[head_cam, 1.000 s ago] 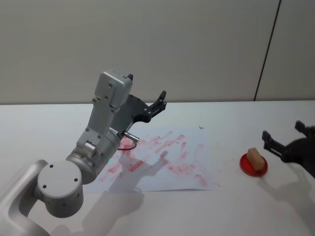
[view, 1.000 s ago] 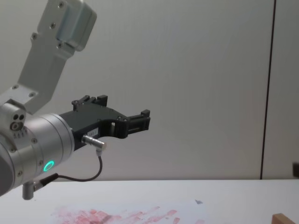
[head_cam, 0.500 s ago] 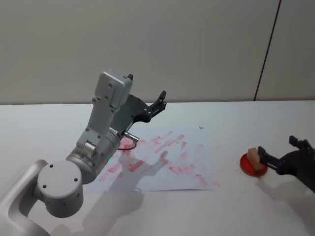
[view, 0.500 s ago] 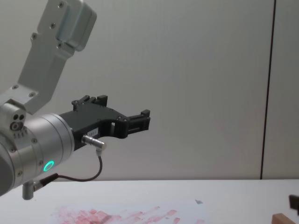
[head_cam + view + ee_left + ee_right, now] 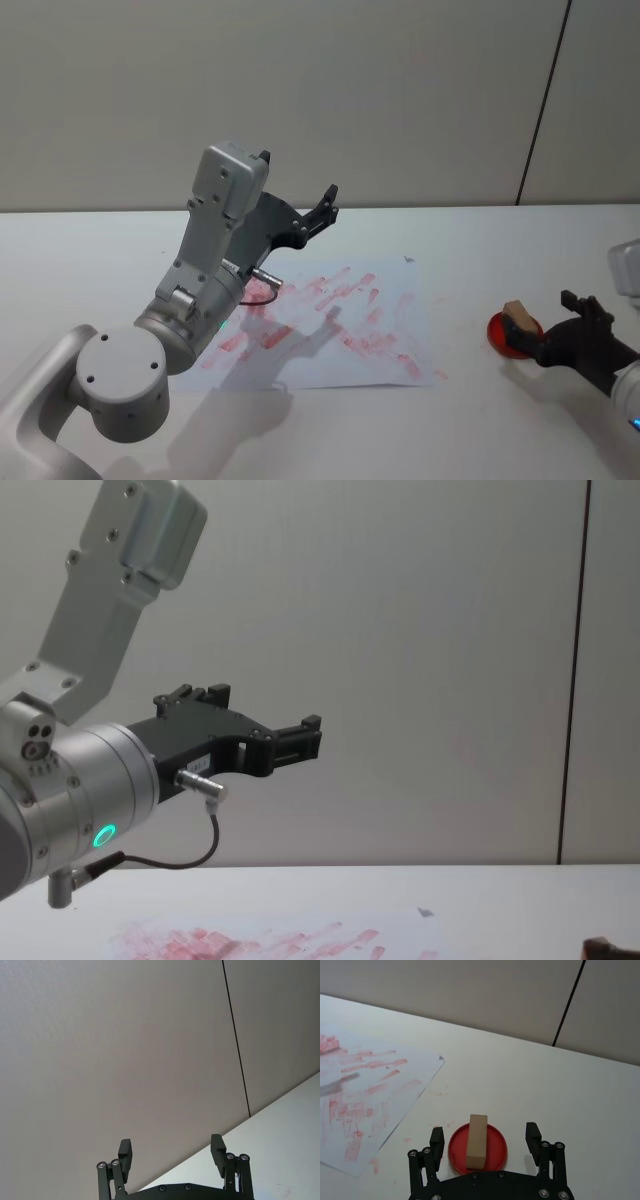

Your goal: Use the one hand to pick up the stamp and affix it onto the A4 paper.

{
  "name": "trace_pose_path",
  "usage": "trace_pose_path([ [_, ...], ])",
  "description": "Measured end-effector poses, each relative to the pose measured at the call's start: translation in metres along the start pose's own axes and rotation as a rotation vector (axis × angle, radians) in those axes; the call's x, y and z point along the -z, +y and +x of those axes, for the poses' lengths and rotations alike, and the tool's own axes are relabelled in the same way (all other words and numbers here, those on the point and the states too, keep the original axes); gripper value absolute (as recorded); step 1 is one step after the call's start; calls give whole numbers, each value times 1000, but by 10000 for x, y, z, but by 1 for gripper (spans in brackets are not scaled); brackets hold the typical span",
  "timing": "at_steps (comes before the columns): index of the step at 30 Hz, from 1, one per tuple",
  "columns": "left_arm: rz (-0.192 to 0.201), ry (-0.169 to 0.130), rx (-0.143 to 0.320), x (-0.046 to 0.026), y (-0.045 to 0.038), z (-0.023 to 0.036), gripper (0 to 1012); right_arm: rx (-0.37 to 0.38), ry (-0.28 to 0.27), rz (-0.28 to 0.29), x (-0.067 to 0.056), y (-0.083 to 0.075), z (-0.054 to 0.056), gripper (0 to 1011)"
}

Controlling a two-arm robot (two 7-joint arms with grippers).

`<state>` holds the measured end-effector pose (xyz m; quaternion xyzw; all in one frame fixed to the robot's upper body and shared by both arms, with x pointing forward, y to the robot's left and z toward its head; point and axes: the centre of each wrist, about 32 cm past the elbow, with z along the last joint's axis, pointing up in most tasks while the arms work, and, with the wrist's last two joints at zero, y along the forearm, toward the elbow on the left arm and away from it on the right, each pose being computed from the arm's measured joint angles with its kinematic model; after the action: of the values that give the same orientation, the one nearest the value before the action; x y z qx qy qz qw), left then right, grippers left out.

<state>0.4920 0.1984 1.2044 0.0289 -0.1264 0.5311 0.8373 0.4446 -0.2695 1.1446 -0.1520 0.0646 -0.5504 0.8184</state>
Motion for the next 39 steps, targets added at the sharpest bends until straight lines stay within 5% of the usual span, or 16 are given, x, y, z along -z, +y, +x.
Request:
trace_pose_path([
  [17,0,0,0,0,0,0,1001,-6,-17,-41,35,163,-103,960],
  [39,0,0,0,0,0,0,1001,-12,-23,-53,43,221,-143,287],
])
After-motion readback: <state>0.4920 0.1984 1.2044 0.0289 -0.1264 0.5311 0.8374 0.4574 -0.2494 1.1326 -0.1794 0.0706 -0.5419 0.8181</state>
